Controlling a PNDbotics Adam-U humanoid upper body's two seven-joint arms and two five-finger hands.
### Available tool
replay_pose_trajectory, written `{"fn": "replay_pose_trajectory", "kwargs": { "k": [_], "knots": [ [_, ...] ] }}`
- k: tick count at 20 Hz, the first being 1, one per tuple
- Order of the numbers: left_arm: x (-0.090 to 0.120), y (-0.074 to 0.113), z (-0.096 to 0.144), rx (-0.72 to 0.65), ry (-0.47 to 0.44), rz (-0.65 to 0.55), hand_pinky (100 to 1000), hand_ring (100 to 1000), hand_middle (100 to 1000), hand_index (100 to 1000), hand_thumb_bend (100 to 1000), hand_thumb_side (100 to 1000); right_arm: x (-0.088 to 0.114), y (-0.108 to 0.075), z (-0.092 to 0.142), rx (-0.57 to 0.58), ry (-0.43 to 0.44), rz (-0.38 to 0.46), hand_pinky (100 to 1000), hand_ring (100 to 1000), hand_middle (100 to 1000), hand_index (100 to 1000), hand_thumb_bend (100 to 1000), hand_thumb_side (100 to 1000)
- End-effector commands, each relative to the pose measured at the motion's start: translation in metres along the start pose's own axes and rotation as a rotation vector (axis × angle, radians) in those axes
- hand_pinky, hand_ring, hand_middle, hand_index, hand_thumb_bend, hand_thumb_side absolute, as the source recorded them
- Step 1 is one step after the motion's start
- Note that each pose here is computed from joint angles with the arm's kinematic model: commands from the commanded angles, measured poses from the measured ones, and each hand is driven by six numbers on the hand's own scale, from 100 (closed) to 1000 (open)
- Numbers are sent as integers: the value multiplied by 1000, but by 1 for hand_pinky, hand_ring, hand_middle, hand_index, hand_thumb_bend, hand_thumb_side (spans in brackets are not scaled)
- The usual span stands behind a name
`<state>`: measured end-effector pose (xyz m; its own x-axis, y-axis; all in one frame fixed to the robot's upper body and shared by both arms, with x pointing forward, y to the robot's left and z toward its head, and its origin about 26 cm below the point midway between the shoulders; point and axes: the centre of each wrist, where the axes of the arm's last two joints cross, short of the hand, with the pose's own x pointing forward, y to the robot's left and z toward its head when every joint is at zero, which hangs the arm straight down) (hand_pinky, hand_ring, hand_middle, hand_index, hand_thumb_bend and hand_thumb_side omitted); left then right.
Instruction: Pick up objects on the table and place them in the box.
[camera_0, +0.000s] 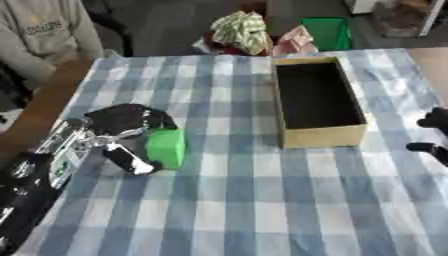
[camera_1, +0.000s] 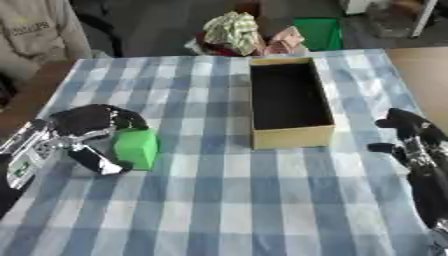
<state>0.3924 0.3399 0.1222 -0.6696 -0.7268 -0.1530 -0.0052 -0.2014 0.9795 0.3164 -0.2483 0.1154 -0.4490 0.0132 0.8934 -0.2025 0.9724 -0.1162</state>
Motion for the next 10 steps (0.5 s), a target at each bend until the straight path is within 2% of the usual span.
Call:
{"fn": "replay_pose_trajectory", "kwargs": {
  "k": [1, 6, 10],
  "knots": [
    [-1, -2, -2, -20, -3, -32, 760, 773, 798, 887, 424, 459, 4, -2, -2, 8, -15, 12, 644, 1000, 678, 822, 100, 613],
    [-2, -7, -4, -45, -7, -32, 746, 726, 730, 876, 384, 444, 4, -1, -2, 7, -14, 12, 645, 1000, 679, 822, 100, 615],
    [-2, -7, -2, -45, -10, -10, 698, 582, 520, 847, 275, 388, 4, -2, -2, 6, -11, 12, 645, 1000, 678, 822, 100, 617]
  ]
}}
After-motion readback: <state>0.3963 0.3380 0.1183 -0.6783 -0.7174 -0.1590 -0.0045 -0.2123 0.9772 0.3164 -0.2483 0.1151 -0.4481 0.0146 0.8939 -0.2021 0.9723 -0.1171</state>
